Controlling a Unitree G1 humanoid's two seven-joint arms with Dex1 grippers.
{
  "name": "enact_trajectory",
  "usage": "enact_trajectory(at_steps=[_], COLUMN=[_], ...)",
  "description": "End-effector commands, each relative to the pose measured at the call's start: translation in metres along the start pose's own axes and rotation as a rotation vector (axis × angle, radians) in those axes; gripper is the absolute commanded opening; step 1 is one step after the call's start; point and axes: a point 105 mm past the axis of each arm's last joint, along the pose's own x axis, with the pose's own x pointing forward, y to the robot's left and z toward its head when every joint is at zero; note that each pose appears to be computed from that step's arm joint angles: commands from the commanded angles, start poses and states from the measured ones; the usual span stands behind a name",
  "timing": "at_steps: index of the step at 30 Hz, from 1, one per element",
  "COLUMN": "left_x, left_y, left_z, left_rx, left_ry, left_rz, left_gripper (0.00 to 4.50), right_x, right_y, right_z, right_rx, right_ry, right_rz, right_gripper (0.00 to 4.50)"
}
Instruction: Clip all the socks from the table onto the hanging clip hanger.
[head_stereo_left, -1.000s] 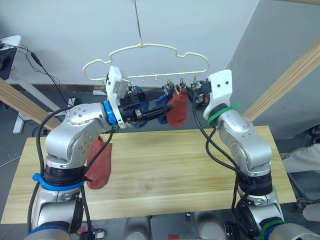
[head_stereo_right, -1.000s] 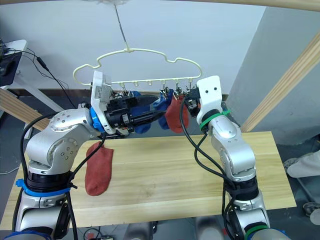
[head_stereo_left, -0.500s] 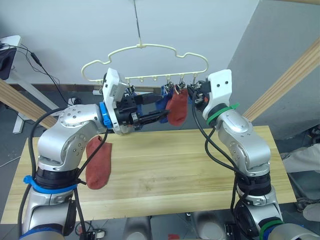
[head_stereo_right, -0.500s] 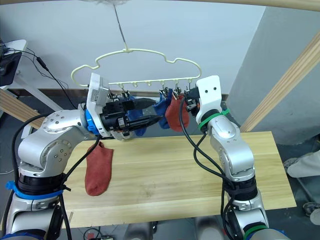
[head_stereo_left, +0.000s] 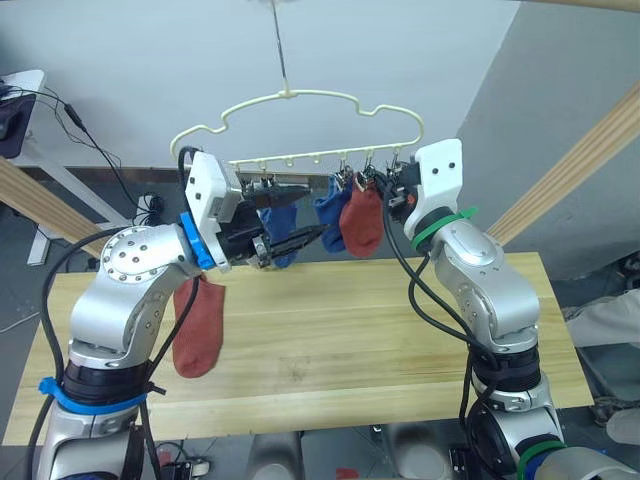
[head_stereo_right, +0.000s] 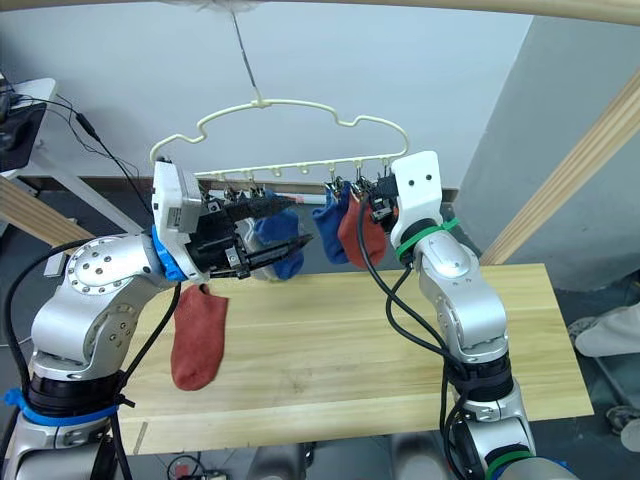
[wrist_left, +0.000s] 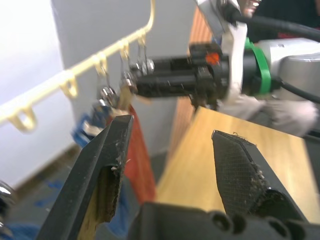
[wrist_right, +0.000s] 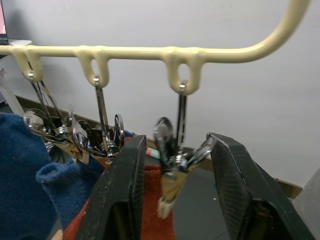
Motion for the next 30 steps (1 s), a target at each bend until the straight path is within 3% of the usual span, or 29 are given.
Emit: enact_trajectory(at_steps=[1,30], left_x=[0.003,0.016], left_y=[0.004,0.012], left_z=[0.012,0.013], left_rx=[0.054,0.035], left_ry=[-0.047,-0.085], left_rz=[0.027,0.033], left_gripper=[2.84,2.84], right_x=[0.0,0.012], right_y=[0.004,0.019], right_z=[0.014,0.021], right_rx=[0.004,0.051], right_ry=[-0.051,-0.091], right_rz=[0.013,0.064], right_gripper=[1.99,1.99])
